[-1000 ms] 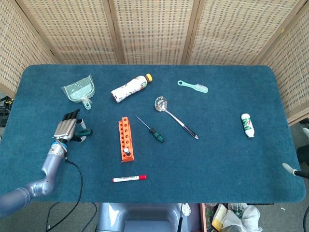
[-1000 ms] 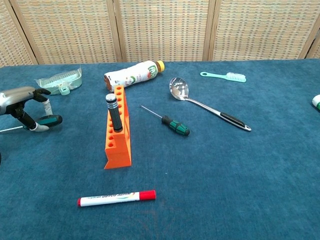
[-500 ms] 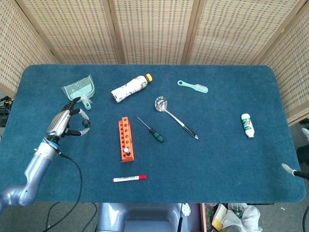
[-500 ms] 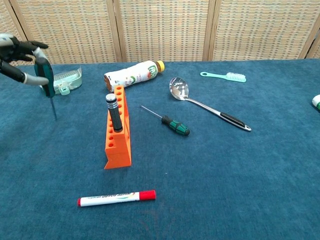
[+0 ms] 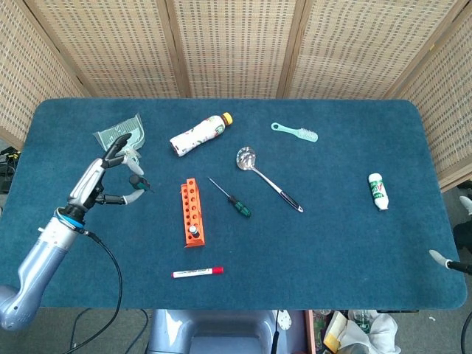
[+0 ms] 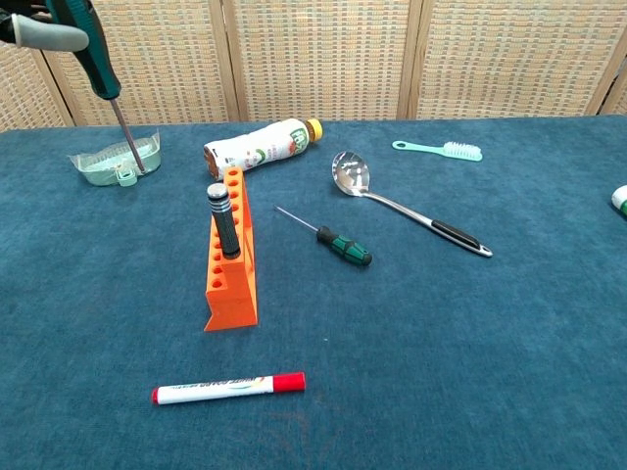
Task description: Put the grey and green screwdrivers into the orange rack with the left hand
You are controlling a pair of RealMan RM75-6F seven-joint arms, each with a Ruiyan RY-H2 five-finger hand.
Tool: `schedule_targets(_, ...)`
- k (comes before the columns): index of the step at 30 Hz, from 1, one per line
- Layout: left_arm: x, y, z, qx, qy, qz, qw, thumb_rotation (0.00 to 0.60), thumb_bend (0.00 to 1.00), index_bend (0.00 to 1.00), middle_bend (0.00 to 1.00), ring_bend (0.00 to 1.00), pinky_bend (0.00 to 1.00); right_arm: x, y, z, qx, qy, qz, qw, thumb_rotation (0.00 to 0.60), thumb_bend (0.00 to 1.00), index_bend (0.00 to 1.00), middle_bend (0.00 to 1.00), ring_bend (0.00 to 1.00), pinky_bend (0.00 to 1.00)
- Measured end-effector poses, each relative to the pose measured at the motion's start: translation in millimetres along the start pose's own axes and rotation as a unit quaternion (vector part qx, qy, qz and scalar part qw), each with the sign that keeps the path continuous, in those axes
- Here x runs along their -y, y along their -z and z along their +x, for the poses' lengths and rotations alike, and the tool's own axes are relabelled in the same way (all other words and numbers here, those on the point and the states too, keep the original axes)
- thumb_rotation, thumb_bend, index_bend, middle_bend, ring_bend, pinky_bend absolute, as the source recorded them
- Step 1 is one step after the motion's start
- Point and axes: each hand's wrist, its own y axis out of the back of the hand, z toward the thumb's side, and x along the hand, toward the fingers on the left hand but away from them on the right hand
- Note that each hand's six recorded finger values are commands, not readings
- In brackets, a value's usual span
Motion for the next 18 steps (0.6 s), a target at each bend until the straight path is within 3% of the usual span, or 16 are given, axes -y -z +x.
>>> schedule_targets(6, 11, -18, 10, -0.002, 0.029, -0.048, 0.9984, 0.600, 0.47, 0.63, 0.00, 0.00, 0.00, 0, 1, -1, 0.002, 0.000, 0.000, 1.0000, 0.600, 0.00, 0.02, 0.00, 0.00, 0.00)
schedule_targets(18, 27, -28, 36, -0.031, 0.052, -0.073, 0.9955, 0.600, 0.49, 0.63, 0.00, 0.00, 0.00, -1, 5, -4, 0.010, 0.001, -0.002, 0.9999, 0.600, 0.00, 0.02, 0.00, 0.00, 0.00)
